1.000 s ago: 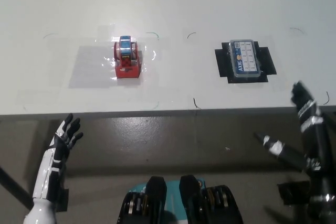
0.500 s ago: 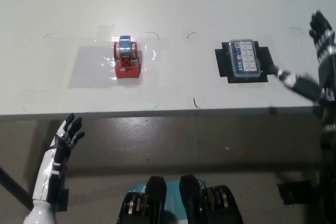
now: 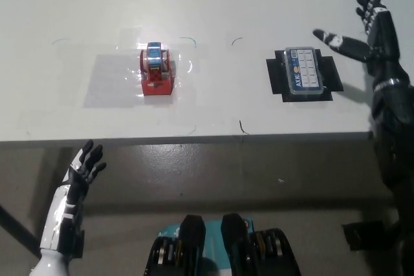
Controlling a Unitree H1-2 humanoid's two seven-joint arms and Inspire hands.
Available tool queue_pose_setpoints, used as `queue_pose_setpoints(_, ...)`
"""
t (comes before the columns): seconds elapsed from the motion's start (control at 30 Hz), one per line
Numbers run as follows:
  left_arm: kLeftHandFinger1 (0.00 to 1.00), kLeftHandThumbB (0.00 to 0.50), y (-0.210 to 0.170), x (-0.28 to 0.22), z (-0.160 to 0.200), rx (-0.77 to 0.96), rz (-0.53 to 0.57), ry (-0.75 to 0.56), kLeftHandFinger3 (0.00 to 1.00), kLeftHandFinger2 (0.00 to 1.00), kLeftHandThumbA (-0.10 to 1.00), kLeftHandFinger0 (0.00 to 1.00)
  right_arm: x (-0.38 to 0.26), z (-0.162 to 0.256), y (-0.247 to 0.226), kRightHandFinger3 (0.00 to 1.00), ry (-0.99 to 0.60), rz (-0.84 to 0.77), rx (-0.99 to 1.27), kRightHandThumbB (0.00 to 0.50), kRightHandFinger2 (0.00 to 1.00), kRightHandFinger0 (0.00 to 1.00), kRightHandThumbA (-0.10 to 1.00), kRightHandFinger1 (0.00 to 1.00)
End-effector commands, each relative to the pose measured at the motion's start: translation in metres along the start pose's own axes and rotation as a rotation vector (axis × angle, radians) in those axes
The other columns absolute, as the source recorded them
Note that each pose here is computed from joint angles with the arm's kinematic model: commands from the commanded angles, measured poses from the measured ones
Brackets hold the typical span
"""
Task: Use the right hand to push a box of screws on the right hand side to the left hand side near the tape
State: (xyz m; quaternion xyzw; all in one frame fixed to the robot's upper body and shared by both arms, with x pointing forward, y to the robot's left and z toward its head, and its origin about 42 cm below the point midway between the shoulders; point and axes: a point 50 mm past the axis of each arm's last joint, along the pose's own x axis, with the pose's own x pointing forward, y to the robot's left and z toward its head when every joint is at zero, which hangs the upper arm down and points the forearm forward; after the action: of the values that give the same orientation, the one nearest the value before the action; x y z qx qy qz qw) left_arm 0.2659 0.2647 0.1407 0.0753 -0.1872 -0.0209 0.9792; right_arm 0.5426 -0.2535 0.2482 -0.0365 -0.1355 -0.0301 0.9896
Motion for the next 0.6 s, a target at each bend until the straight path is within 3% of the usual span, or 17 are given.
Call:
queue_pose_setpoints(0.0, 1.0, 0.008, 0.0, 0.003, 0.012, -0.007, -0.015, -0.062, 1.0, 1.0, 1.0, 1.0, 0.037, 0.04, -0.005, 1.0, -0.094, -0.058, 0.066, 0.145, 1.0, 1.0, 1.0, 1.0)
queue_pose_setpoints(0.07, 1.0, 0.012, -0.001, 0.003, 0.013, -0.002, -0.014, -0.064, 1.0, 1.0, 1.0, 1.0, 0.043, 0.04, -0.001, 1.0, -0.063, -0.061, 0.069, 0.137, 1.0, 1.0, 1.0, 1.0)
queue_pose_setpoints(0.13, 1.0, 0.012, -0.002, 0.004, 0.013, -0.002, -0.015, -0.069, 1.0, 1.0, 1.0, 1.0, 0.046, 0.034, 0.0, 1.0, 0.001, -0.074, 0.076, 0.178, 1.0, 1.0, 1.0, 1.0)
queue_pose_setpoints(0.33, 1.0, 0.036, -0.003, 0.003, 0.014, -0.002, -0.016, -0.063, 1.0, 1.0, 1.0, 1.0, 0.037, 0.007, 0.006, 1.0, 0.158, -0.113, 0.17, 0.161, 1.0, 1.0, 1.0, 1.0)
queue_pose_setpoints(0.4, 1.0, 0.035, -0.002, 0.004, 0.015, 0.001, -0.015, -0.068, 1.0, 1.0, 1.0, 1.0, 0.033, -0.001, 0.008, 1.0, 0.186, -0.112, 0.196, 0.127, 1.0, 1.0, 1.0, 1.0)
queue_pose_setpoints(0.43, 1.0, 0.037, -0.001, 0.005, 0.015, 0.009, -0.013, -0.072, 1.0, 1.0, 1.0, 1.0, 0.029, -0.008, 0.009, 1.0, 0.209, -0.114, 0.194, 0.146, 1.0, 1.0, 1.0, 1.0)
queue_pose_setpoints(0.57, 1.0, 0.035, 0.001, 0.008, 0.015, 0.016, -0.013, -0.087, 1.0, 1.0, 1.0, 1.0, 0.02, -0.021, 0.012, 1.0, 0.25, -0.126, 0.233, 0.144, 1.0, 1.0, 1.0, 1.0)
